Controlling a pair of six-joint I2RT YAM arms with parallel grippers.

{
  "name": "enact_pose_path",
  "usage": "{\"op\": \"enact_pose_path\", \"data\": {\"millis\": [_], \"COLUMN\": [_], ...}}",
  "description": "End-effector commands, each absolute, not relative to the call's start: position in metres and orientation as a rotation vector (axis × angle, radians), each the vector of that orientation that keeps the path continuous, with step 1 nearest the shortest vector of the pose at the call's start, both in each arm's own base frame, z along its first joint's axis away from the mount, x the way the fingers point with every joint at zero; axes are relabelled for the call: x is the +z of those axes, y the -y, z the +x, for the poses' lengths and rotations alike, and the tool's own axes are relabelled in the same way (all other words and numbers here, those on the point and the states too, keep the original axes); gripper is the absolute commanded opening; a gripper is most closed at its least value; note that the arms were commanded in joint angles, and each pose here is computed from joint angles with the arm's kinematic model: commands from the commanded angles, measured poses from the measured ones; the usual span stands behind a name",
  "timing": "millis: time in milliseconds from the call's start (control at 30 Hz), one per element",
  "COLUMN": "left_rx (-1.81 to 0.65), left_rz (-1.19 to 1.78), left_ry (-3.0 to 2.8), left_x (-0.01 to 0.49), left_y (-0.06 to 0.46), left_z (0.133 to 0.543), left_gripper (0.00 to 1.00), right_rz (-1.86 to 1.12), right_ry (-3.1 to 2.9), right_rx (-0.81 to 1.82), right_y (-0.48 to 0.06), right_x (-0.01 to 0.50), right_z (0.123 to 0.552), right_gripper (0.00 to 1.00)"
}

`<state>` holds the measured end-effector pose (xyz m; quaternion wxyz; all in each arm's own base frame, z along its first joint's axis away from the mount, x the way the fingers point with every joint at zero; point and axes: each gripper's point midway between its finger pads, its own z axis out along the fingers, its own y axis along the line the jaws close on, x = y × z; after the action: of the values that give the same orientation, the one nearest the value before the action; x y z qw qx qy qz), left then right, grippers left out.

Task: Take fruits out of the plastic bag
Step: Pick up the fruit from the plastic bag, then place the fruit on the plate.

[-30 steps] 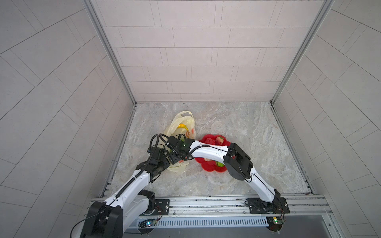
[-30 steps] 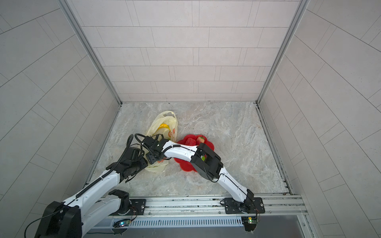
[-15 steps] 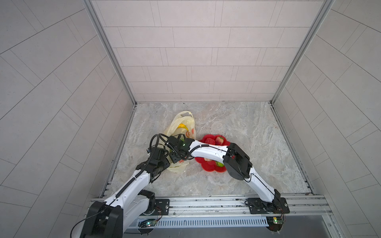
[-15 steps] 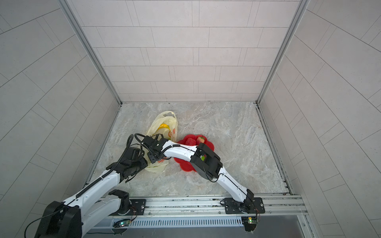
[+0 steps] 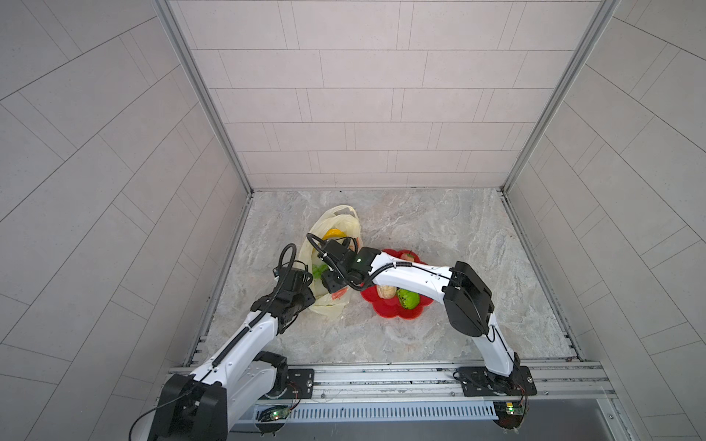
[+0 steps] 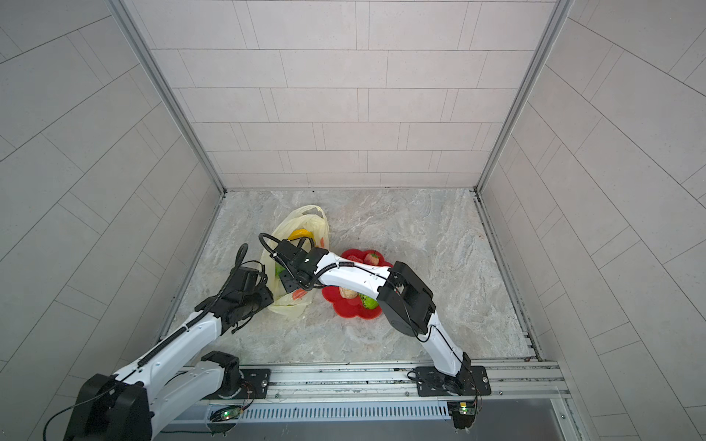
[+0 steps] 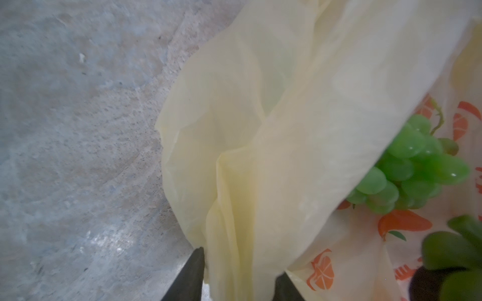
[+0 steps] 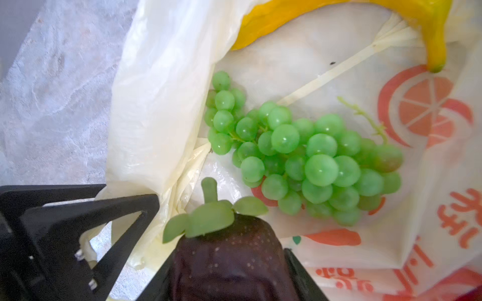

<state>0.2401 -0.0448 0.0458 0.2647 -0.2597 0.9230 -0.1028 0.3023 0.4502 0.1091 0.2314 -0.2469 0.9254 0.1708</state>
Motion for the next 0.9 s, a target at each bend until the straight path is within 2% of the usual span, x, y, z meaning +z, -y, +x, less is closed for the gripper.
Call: {"op": "enact_pose_path", "data": {"millis": [0,267,467,700,867], "left_rx": [-0.241,-0.231,-0.258,-0.286,-0.288], "left_rz": [-0.660,-0.574,-0.548,-0.538,-0.537], "left_ry": [-2.497,-2.530,-2.527,-2.519,-2.519], "left_x": [0.053,0.052,0.049,0.046,0.045], "left_y": [0.043,0.049,0.053,0.057,0.058], "left_z": [0.245,0.257,0.260,0.263,0.264], "left_gripper": [0.41,0.41,0.41,0.41,0.41], "right_rz": [-0.633,-0.526,-0.369,-0.147,-0.059], "right_ry": [-2.520,-2.483,-2.487,-2.539,-2.581], "right_rx": [0.499,0.521,0.454,0.310,0.245], "right_y": [-0.442,-0.396,-0.318,-0.213,-0.173], "right_x": [0.129,0.160,0.168,0.152,0.135], "right_z": [0.303,0.308,0.314,0.312,0.305], "right_gripper": [0.55,0.55,0.55,0.54,0.54]}}
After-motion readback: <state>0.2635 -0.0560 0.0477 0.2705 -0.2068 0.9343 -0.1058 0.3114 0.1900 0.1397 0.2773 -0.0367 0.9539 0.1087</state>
